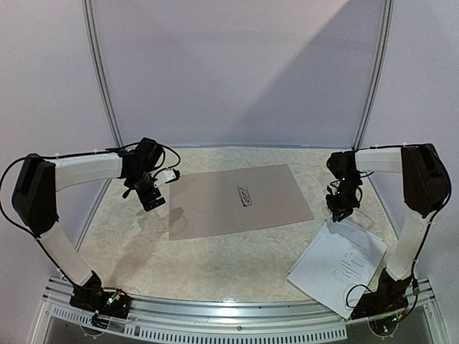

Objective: Put the files into the folder
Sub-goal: Pick up the file from the center of the board, then pass from the right arm to the left, then pass from the left arm to the right, then pass from the right arm to the left

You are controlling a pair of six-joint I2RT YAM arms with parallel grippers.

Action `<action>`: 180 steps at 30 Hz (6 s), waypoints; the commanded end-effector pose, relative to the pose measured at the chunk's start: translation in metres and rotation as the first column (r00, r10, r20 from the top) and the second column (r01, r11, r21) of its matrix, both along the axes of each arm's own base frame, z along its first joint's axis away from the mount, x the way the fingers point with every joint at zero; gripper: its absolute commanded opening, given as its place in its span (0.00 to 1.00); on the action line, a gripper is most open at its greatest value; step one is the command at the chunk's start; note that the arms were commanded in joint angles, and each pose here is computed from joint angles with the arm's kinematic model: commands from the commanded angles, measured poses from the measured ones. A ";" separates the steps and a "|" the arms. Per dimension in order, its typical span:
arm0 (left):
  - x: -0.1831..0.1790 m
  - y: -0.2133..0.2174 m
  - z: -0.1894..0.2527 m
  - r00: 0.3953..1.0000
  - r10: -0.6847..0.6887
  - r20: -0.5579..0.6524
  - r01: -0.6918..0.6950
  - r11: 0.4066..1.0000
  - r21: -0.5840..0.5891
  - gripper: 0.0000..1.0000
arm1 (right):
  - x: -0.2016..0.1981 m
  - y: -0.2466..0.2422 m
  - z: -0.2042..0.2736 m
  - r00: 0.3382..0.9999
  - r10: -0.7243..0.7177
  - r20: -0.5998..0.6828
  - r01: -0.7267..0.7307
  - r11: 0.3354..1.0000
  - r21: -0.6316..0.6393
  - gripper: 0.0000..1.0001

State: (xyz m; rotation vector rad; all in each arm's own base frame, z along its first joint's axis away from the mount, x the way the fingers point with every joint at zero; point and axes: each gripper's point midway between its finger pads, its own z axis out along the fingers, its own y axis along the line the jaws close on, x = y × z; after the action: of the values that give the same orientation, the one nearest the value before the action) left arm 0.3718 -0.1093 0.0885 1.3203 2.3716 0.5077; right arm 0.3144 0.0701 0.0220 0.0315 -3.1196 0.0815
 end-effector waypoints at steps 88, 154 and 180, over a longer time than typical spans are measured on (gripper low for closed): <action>-0.052 -0.394 0.005 0.806 -0.424 -0.412 -0.012 0.686 -0.728 0.00 | -0.044 0.058 0.048 0.901 -0.403 0.159 0.272 0.812 0.517 0.81; -0.043 -0.392 -0.013 0.756 -0.435 -0.489 -0.084 0.676 -0.732 0.68 | -0.039 0.000 0.120 0.846 -0.369 0.384 0.280 0.922 0.268 0.00; -0.008 -0.211 0.211 0.844 -0.531 -0.074 0.176 0.404 -0.898 1.00 | -0.049 0.250 0.372 0.445 0.409 0.797 -0.881 0.360 0.307 0.00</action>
State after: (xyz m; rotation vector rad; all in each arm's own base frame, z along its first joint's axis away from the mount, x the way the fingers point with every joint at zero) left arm 0.3657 -0.3577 0.2755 1.3843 1.9918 -1.0367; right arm 0.3012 0.2810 0.3540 1.2233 -3.4125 -1.0224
